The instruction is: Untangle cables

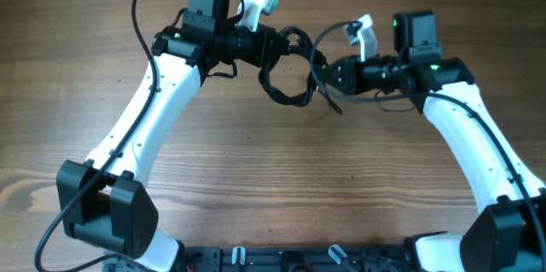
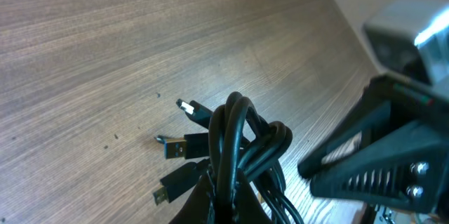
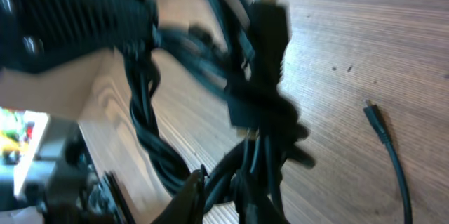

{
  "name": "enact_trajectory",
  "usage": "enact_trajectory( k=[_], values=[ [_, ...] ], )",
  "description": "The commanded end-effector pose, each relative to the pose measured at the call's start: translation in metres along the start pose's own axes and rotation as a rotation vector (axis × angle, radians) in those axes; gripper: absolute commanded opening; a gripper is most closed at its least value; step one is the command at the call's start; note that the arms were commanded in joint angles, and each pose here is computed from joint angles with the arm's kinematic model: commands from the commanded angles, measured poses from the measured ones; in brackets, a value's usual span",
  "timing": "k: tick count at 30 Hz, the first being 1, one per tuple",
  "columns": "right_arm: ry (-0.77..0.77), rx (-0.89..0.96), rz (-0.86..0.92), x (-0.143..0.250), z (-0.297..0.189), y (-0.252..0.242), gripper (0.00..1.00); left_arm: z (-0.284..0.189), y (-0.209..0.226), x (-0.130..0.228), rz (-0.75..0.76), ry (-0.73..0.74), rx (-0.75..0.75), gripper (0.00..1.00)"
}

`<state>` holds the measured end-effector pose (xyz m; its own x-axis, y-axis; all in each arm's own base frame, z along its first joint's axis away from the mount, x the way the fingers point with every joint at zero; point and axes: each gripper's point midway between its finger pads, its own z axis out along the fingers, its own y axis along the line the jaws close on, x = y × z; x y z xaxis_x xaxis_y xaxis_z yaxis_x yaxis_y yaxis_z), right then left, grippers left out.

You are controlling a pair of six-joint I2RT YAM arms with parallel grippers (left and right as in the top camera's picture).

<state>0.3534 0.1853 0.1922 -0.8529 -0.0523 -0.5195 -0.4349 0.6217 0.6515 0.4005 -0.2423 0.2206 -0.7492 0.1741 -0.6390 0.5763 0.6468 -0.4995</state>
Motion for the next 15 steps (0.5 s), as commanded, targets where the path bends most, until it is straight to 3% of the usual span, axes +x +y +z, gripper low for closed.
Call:
enact_trajectory(
  k=[1,3,5,10,15],
  values=[
    [-0.081,-0.018,0.219,-0.028,-0.007,0.007,0.29,-0.004,-0.005,-0.004,-0.057,-0.008,0.007,0.04],
    [-0.086,-0.038,0.343,-0.031,-0.003,0.013,0.42,-0.004,0.004,-0.005,-0.188,-0.017,-0.044,0.04],
    [-0.084,-0.052,0.416,-0.032,0.004,0.022,0.48,-0.005,0.011,-0.005,-0.339,-0.03,-0.082,0.04],
    [-0.111,0.002,0.546,-0.033,0.026,0.036,0.48,-0.005,0.011,-0.006,-0.605,-0.045,-0.079,0.04],
    [-0.206,0.114,0.645,-0.039,0.03,0.021,0.42,-0.004,0.01,-0.005,-0.667,-0.041,-0.074,0.04]
  ],
)
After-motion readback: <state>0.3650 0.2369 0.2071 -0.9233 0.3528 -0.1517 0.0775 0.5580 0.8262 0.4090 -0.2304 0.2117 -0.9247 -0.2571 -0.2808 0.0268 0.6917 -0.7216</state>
